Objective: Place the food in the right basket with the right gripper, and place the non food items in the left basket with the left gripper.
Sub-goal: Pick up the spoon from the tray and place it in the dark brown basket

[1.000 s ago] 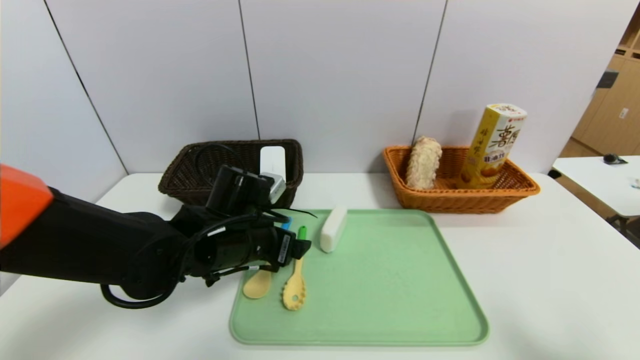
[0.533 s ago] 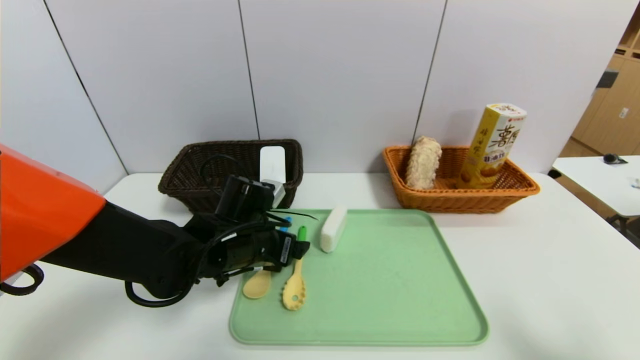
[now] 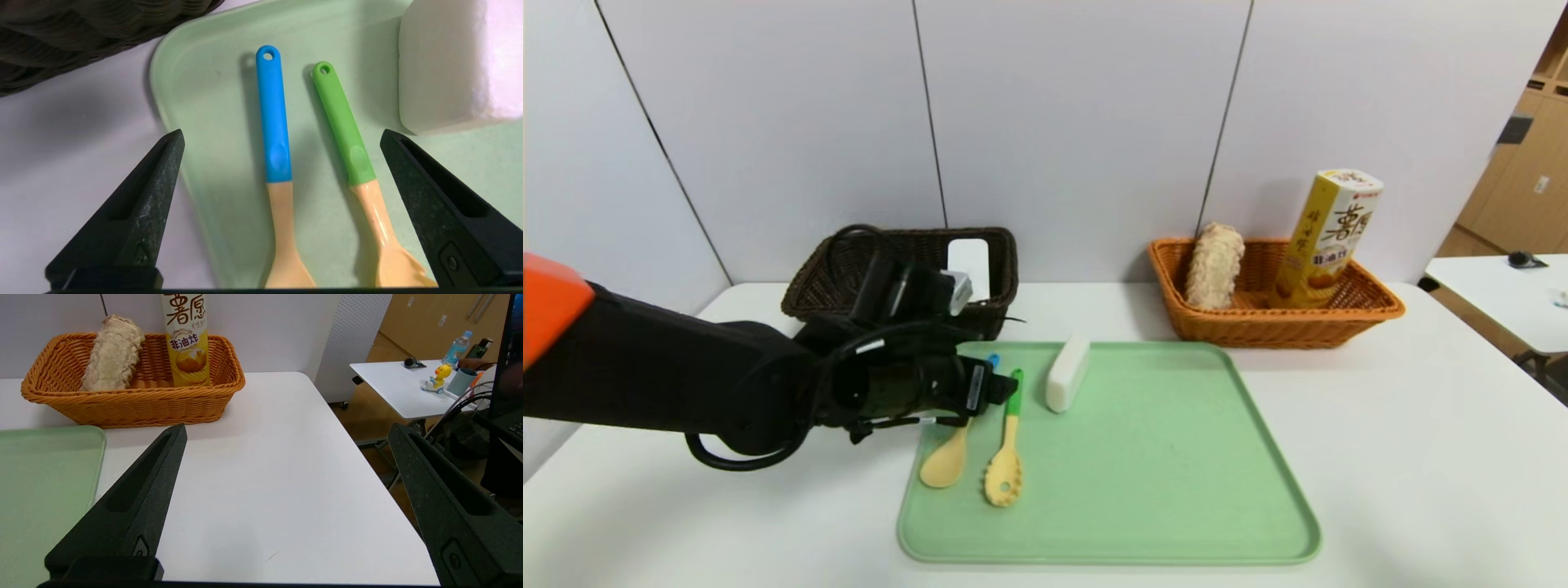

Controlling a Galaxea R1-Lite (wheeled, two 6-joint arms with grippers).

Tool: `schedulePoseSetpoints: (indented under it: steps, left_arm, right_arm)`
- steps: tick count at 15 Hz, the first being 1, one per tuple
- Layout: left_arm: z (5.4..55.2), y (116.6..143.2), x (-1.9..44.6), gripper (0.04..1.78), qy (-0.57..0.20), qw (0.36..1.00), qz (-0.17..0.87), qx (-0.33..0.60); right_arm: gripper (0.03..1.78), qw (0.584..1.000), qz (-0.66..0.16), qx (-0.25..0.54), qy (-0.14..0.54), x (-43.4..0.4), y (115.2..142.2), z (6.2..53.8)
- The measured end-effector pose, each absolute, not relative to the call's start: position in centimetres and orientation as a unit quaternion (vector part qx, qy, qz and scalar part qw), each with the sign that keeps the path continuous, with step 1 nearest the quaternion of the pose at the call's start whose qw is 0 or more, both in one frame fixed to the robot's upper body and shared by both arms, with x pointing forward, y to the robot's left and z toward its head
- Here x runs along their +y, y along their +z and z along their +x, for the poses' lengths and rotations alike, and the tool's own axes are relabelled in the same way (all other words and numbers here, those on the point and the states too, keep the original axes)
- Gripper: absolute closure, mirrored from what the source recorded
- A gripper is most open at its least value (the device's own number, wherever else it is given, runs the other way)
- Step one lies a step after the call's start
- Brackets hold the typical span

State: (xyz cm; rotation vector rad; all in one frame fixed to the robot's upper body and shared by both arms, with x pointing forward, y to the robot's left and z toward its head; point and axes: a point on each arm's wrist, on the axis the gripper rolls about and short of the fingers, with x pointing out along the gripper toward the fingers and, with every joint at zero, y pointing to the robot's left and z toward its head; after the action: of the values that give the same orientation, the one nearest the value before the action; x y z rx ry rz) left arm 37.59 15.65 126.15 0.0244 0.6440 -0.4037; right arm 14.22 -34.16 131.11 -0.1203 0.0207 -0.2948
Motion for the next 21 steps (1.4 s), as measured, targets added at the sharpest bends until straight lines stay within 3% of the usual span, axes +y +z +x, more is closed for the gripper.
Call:
schedulePoseSetpoints:
  steps: [4,10,21]
  left_arm:
    - [37.3,129.4,16.5,0.13,-0.192,0.902,0.072,0.379]
    - [37.6,129.0,16.8,0.13,-0.181,0.883,0.087,0.424]
    - [38.0,127.4,14.2,0.13,-0.199,0.884,0.077,0.416]
  right_arm:
    - [0.12,0.987,-0.062,0.008,-0.146,-34.2,131.2,14.1]
    - [0.12,0.987,-0.065,0.022,-0.142,-34.2,130.7,12.7]
    - [0.12,0.988,-0.062,0.008,-0.143,-34.2,131.1,12.3]
